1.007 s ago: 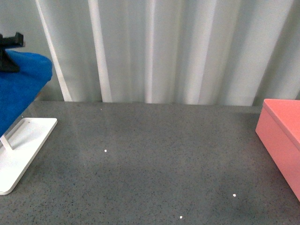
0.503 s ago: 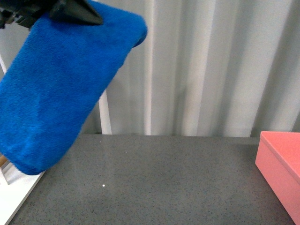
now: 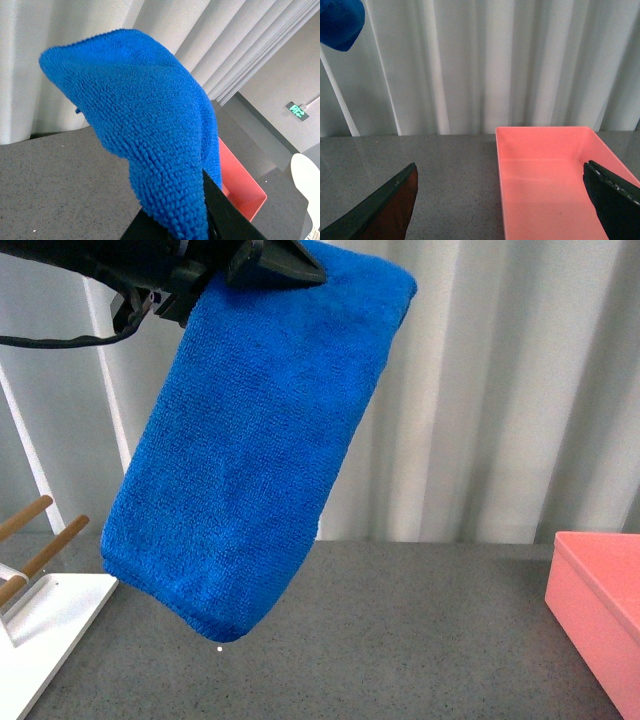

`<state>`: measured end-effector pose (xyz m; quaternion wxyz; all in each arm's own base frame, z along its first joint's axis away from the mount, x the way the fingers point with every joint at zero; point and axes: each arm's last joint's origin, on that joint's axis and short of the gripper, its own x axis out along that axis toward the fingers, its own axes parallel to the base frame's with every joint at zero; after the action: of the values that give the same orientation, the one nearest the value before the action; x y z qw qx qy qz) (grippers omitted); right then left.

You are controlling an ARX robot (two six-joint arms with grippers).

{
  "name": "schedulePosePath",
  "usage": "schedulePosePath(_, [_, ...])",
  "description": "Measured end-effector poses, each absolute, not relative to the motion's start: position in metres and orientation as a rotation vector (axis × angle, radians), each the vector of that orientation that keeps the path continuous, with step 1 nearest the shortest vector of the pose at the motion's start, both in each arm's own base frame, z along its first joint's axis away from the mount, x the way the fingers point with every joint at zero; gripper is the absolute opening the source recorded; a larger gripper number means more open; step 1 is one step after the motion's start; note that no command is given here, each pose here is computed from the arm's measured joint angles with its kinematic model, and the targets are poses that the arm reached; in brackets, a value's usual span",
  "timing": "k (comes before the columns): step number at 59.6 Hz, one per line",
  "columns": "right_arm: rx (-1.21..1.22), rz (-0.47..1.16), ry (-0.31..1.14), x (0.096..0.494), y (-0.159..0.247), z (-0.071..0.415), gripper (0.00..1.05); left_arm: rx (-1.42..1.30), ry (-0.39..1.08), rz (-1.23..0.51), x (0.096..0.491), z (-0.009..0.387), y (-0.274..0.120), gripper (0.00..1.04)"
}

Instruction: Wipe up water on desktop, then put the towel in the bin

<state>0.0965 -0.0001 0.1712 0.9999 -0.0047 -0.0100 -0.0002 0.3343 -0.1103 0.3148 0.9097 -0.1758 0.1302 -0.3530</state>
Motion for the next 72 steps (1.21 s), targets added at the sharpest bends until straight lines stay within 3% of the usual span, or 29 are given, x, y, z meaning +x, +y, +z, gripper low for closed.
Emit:
schedulePosePath(3, [-0.016,0.018,0.037,0.097,0.0,0.17,0.98,-0.362,0.268,-0.727,0.334,0.315,-0.11,0.05])
schedulePosePath(8, [-0.048,0.07,0.335,0.106,0.0,0.169,0.98,-0.363,0.269,-0.719,0.335,0.314,-0.109,0.05])
schedulePosePath(12, [-0.068,0.104,0.392,0.12,-0.001,0.17,0.98,-0.363,0.269,-0.719,0.335,0.314,-0.109,0.05])
schedulePosePath(25, [-0.054,0.421,0.316,0.21,0.012,0.188,0.98,-0.363,0.272,-0.72,0.335,0.313,-0.109,0.05])
schedulePosePath(41, [0.063,0.778,0.203,0.252,0.071,0.205,0.98,-0.363,0.272,-0.719,0.336,0.313,-0.109,0.05])
schedulePosePath(60, [0.093,0.907,0.231,0.298,0.14,0.199,0.98,-0.363,0.273,-0.719,0.336,0.313,-0.109,0.05])
schedulePosePath(72, [0.085,0.942,0.173,0.332,0.176,0.202,0.98,-0.363,0.273,-0.718,0.336,0.313,-0.109,0.05])
